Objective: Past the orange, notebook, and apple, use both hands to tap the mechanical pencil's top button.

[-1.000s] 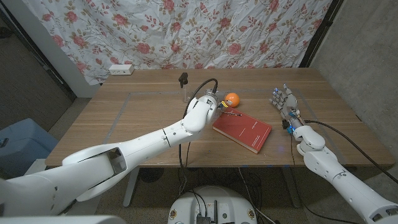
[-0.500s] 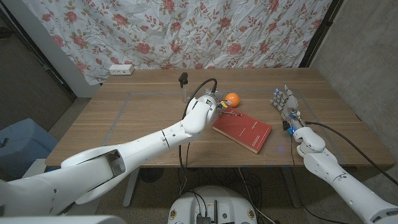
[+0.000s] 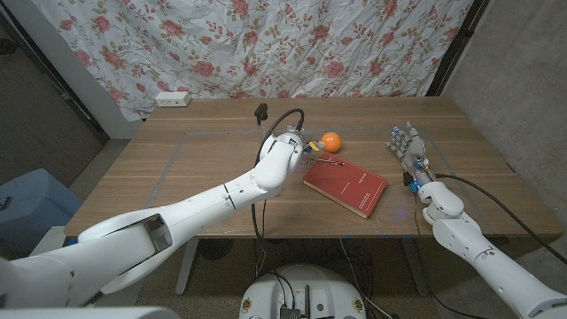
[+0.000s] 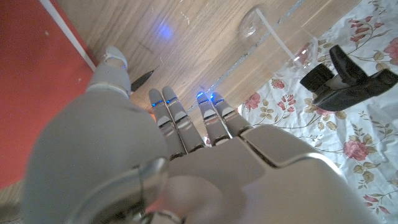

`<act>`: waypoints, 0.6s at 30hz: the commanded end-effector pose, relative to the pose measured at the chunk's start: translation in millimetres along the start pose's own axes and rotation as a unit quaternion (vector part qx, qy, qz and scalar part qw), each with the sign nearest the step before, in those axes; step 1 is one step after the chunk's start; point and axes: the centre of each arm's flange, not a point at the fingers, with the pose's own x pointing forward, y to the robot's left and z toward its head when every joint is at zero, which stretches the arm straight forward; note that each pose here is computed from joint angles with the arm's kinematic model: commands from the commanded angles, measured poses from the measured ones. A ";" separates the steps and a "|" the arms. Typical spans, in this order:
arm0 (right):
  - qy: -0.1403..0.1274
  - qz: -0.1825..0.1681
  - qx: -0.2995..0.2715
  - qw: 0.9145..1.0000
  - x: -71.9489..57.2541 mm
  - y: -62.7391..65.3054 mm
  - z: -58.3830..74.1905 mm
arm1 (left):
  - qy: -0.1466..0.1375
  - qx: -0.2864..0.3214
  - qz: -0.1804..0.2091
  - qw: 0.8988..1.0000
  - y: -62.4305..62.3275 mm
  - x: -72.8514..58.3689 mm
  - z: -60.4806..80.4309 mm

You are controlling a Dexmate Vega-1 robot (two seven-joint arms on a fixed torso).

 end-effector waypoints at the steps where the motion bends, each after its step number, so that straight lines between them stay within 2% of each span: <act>1: 0.004 0.002 -0.005 1.000 1.5 3.9 0.2 | -0.008 -0.006 -0.031 0.999 1.6 -4.0 -21.5; 7: 0.001 0.013 -0.006 1.000 5.0 3.8 3.7 | -0.011 -0.029 -0.026 0.999 6.1 -8.2 -35.5; 12: -0.001 0.013 -0.011 1.000 8.3 4.9 7.3 | -0.021 -0.076 -0.022 0.997 9.4 -10.8 -49.4; 18: 0.000 0.019 -0.020 1.000 11.4 7.2 10.0 | -0.034 -0.126 -0.024 0.991 5.8 -15.8 -57.7</act>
